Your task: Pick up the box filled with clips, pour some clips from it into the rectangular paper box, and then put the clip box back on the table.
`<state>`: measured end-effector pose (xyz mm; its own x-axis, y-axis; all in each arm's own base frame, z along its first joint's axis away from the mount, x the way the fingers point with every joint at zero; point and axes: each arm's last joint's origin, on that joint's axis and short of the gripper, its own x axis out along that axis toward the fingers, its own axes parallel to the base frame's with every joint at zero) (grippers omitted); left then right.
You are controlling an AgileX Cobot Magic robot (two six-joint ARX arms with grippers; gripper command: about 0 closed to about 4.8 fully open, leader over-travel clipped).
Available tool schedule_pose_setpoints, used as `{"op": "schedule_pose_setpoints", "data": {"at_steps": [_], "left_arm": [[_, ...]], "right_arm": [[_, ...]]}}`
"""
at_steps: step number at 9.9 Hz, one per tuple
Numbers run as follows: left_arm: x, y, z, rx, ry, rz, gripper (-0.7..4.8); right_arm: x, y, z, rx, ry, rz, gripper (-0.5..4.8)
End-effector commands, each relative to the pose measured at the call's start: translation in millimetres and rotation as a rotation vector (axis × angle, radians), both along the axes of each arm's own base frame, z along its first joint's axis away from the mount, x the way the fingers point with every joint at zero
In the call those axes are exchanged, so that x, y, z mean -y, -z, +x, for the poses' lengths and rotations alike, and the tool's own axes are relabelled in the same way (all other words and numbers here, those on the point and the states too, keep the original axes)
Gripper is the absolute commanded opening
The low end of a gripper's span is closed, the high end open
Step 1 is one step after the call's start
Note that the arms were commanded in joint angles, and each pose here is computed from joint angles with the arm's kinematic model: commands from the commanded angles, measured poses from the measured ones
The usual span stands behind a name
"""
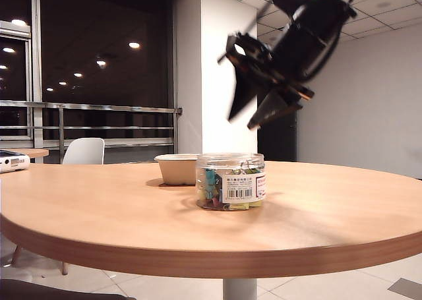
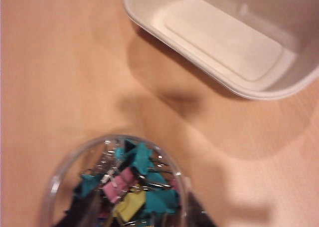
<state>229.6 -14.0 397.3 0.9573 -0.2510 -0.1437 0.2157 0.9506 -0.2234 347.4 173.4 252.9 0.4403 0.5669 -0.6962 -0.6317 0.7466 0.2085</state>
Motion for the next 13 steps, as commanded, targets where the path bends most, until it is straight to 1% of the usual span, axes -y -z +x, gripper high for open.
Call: {"op": "schedule_pose_setpoints", "data": {"at_steps": [1, 2, 4, 5, 6, 7, 8, 9, 10, 13], "left_arm": [[0, -3, -1, 0.019, 0.006, -0.001, -0.05], [0, -3, -1, 0.019, 0.006, -0.001, -0.05], [0, -3, -1, 0.018, 0.006, -0.001, -0.05], [0, -3, -1, 0.019, 0.006, -0.001, -0.05], [0, -3, -1, 0.019, 0.005, -0.001, -0.05], [0, -3, -1, 0.019, 0.005, -0.001, -0.05], [0, -3, -1, 0.019, 0.005, -0.001, -0.05], [0, -3, -1, 0.019, 0.005, -0.001, -0.05], [0, -3, -1, 0.015, 0.005, 0.0, -0.05], [1, 2, 5, -0.01, 0.019, 0.001, -0.05]], "right_arm": [[-2, 20, 9, 0.027, -0.093, -0.068, 2.52], [-4, 39, 15, -0.007, -0.093, -0.097, 2.07], [-7, 58, 21, -0.038, -0.095, -0.109, 2.06], [-8, 60, 23, -0.034, -0.095, -0.107, 2.06], [-9, 61, 24, -0.027, -0.095, -0.105, 1.93], [-9, 66, 26, -0.03, -0.095, -0.105, 1.12], [-9, 66, 26, -0.034, -0.095, -0.107, 1.05], [-9, 68, 25, -0.041, -0.095, -0.111, 0.64], [-9, 68, 26, -0.023, -0.059, -0.157, -0.05], [-4, 32, 27, -0.002, 0.04, -0.294, -0.06]]}}
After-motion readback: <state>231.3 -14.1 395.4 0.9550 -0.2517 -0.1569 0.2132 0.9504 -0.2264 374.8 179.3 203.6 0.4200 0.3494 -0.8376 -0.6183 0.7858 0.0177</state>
